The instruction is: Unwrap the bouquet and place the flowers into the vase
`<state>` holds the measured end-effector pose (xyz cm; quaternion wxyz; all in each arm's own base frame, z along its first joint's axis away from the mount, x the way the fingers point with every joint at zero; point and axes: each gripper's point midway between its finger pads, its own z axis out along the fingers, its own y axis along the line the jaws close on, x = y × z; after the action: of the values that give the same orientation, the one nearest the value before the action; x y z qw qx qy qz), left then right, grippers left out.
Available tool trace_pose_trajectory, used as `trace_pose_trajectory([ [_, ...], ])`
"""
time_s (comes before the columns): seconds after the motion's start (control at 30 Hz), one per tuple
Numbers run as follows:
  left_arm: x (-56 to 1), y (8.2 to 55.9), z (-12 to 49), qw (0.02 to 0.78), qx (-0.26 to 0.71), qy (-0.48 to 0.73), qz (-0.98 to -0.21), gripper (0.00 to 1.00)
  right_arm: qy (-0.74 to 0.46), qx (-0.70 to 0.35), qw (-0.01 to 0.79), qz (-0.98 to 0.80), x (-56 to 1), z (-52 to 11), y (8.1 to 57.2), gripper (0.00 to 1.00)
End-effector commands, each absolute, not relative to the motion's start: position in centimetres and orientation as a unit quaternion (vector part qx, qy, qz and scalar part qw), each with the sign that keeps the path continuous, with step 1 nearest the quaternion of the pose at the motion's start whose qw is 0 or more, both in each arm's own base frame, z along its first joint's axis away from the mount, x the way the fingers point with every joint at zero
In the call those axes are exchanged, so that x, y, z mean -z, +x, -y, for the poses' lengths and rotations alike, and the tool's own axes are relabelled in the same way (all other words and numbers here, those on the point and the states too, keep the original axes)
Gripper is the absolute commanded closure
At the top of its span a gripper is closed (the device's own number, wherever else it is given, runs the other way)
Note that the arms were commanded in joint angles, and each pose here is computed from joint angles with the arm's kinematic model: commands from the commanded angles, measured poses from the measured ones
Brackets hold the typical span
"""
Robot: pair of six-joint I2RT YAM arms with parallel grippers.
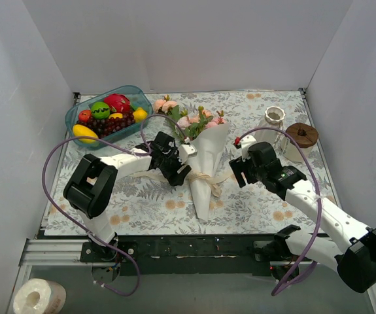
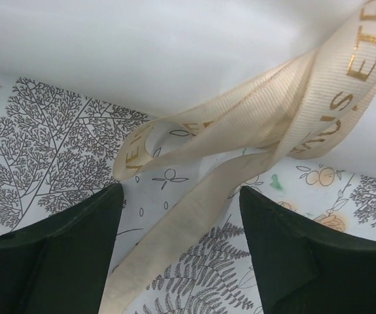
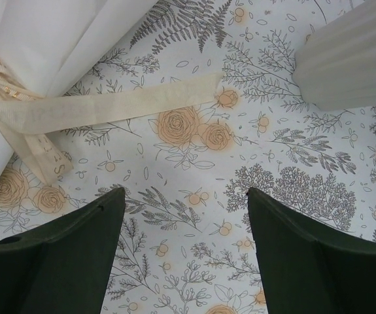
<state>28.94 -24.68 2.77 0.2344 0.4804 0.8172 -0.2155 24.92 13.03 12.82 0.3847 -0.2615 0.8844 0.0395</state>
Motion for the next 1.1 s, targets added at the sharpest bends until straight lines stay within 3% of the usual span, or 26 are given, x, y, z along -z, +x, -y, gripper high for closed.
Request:
trace_pose_trajectory([
  [0.0,-2.9,29.3,23.7,0.261,0.184,0.485,-0.814,0.42,-0.27,-0.059,0.421,-0.864,-13.5,-14.1,25.8,0.18],
  [0.03,-2.9,29.2,23.5,0.265,0.179,0.485,-0.814,0.66,-0.276,-0.063,0.426,-0.86,-13.4,-14.3,25.9,0.18],
  [0.17,-3.5,30.2,22.7,0.287,0.15,0.472,-0.82,1.0,-0.337,-0.075,0.432,-0.833,-11.9,-15.4,25.9,0.17],
  [0.4,-4.5,32.6,21.3,0.305,0.119,0.426,-0.843,1.0,-0.425,-0.028,0.37,-0.826,-8.3,-15.5,26.3,0.15],
  [0.7,-4.8,33.5,20.4,0.303,0.108,0.404,-0.856,1.0,-0.518,-0.089,0.44,-0.729,-7.3,-20.6,25.9,0.19],
  [1.07,-4.2,32.9,20.2,0.29,0.113,0.4,-0.862,1.0,-0.554,-0.128,0.434,-0.699,-5.5,-24.2,26.6,0.23],
])
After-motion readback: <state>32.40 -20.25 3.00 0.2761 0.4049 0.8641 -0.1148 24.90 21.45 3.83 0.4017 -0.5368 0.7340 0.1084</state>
